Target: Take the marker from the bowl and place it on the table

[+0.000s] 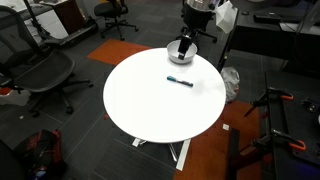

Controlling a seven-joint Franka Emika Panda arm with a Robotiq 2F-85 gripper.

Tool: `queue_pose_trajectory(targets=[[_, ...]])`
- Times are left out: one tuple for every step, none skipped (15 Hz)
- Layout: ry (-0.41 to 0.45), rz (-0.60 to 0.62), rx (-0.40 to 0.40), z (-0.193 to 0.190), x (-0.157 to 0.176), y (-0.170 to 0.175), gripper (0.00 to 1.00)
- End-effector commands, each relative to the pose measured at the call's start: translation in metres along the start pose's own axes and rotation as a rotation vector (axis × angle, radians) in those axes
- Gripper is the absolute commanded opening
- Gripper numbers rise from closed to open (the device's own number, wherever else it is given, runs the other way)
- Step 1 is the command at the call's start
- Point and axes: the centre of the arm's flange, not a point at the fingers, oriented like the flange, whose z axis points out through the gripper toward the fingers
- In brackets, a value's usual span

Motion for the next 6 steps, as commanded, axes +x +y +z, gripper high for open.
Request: queue_pose_trajectory(targets=[[-0.010, 0.022, -0.001, -0.027, -0.021, 0.009, 1.00], [-0.016, 0.027, -0.002, -0.028, -0.022, 0.013, 1.00], [-0.001, 0.014, 0.000, -0.015, -0.009, 0.007, 1.00], [-0.004, 0.019, -0.001, -0.017, -0.011, 0.010, 1.00], [-0.003, 0.022, -0.001, -0.019, -0.012, 0.011, 1.00], [-0.004, 0.024, -0.001, -0.019, -0.012, 0.012, 1.00]])
